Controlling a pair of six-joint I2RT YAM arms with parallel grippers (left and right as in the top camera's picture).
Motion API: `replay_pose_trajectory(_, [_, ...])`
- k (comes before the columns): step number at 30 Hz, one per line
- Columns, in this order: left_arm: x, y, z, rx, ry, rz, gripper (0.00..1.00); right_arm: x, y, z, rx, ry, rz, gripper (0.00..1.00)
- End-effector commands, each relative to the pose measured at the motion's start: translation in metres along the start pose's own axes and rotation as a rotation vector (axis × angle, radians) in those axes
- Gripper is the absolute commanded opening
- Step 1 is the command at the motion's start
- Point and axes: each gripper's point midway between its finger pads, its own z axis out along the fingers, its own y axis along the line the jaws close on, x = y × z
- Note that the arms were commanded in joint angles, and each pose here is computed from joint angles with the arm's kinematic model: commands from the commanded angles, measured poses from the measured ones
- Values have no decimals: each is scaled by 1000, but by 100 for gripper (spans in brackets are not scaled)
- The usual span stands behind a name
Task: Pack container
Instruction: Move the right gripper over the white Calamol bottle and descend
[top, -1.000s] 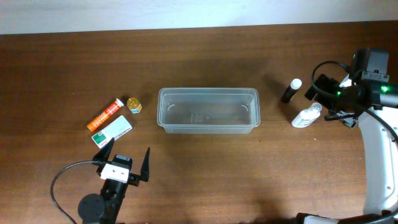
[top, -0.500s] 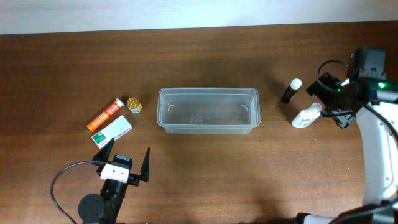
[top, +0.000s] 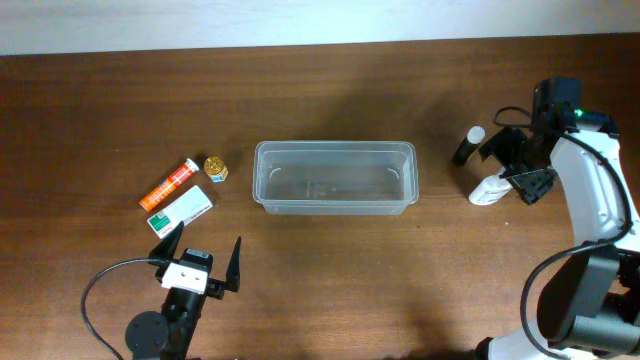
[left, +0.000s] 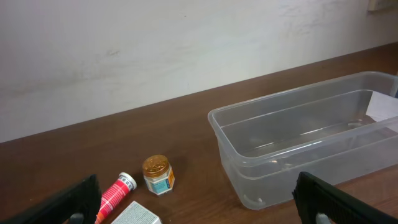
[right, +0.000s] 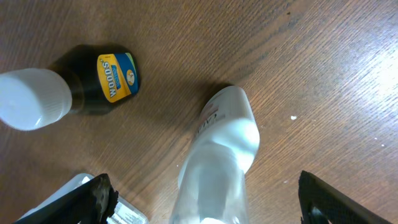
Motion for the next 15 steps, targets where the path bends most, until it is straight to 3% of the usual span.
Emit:
replay_pose_trajectory(1, [1, 0, 0, -4, 3, -6, 99, -1, -5, 11, 33, 11, 19, 85])
replay_pose_trajectory(15, [1, 0, 0, -4, 3, -6, 99, 10, -16, 26, 79, 59, 22, 74])
